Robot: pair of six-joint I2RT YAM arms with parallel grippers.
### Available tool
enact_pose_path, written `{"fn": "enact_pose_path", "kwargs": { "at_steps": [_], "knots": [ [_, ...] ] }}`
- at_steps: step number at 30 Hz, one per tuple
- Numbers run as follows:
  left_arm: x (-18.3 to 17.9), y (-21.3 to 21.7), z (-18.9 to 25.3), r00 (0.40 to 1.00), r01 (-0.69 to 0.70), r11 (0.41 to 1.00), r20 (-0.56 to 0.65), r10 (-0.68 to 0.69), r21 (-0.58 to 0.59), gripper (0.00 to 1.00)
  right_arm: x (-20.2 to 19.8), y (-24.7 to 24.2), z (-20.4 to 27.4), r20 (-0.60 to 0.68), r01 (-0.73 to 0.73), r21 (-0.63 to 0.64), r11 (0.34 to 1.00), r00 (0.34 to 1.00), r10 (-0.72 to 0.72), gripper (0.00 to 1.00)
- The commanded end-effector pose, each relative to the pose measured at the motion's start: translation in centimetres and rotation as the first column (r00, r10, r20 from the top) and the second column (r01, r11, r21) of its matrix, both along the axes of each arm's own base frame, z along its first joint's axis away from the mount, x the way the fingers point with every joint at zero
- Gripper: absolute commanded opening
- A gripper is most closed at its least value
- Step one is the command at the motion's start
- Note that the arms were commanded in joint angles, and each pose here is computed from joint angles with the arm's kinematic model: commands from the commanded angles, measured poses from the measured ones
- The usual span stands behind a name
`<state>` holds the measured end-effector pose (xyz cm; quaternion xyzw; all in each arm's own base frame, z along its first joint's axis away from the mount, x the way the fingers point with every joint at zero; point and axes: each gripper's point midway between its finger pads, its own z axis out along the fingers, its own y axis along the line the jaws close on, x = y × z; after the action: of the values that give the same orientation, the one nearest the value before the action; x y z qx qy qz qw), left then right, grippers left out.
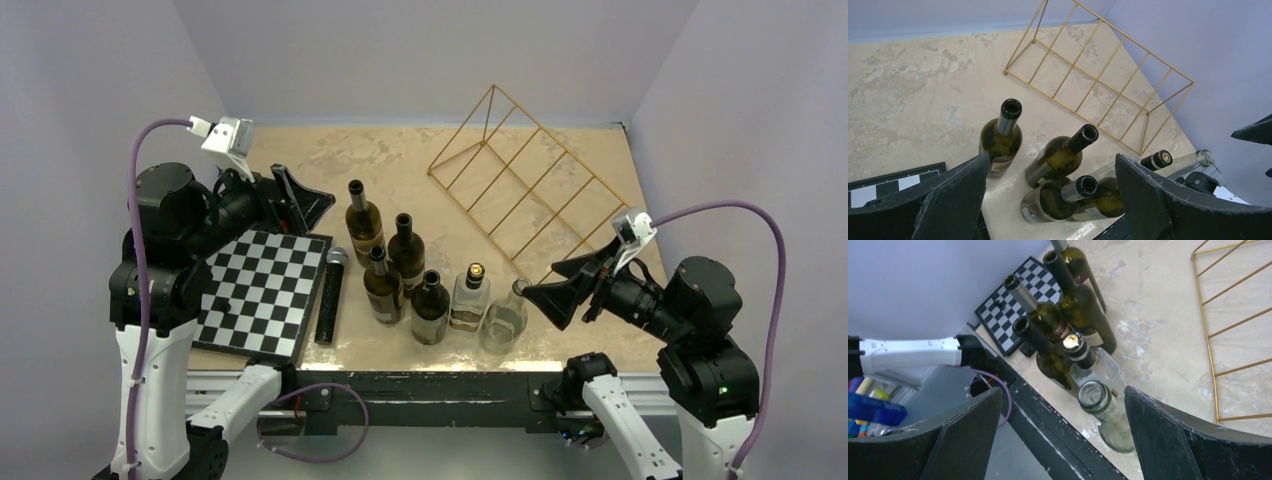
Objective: Put the wine bottle on the wine rack
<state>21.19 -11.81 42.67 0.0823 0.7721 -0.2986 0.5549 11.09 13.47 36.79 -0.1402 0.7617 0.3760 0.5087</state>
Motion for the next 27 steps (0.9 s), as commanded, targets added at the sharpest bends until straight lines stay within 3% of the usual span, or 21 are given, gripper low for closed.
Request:
{"fn": "enact_pose_path", "kwargs": {
  "at_steps": [1, 4, 9, 19, 27],
  "knots": [
    [-0.6, -0.2, 0.7, 0.998, 0.025, 1.000, 0.055, -0.025, -0.002, 0.99, -1.7, 1.1, -0.8, 0.079, -0.143, -0.032, 0.989, 0.986, 0.145, 0.94],
    [-0.6, -0.3, 0.5, 0.998, 0.028, 1.000, 0.057, -0.027, -0.007, 0.99, -0.4, 0.1, -1.5, 0.156, -0.045, -0.044, 0.998, 0.986, 0.051, 0.91],
    [-0.2, -0.7, 0.6, 0.998, 0.037, 0.999, 0.053, -0.036, -0.028, 0.99, 1.6, -1.2, -2.1, 0.167, 0.077, -0.044, 0.996, 0.983, -0.069, 0.74],
    [1.2, -0.6, -0.2, 0.999, 0.011, 0.999, 0.041, -0.010, -0.046, 0.99, 2.4, 0.0, -5.7, 0.082, -0.025, -0.166, 0.986, 0.996, 0.039, 0.84],
    [2.3, -1.0, -1.0, 1.000, 0.023, 0.998, 0.007, -0.022, -0.051, 0.99, 4.6, 1.5, -8.8, 0.049, -0.033, -0.245, 0.969, 0.998, 0.046, 0.70]
  ]
}}
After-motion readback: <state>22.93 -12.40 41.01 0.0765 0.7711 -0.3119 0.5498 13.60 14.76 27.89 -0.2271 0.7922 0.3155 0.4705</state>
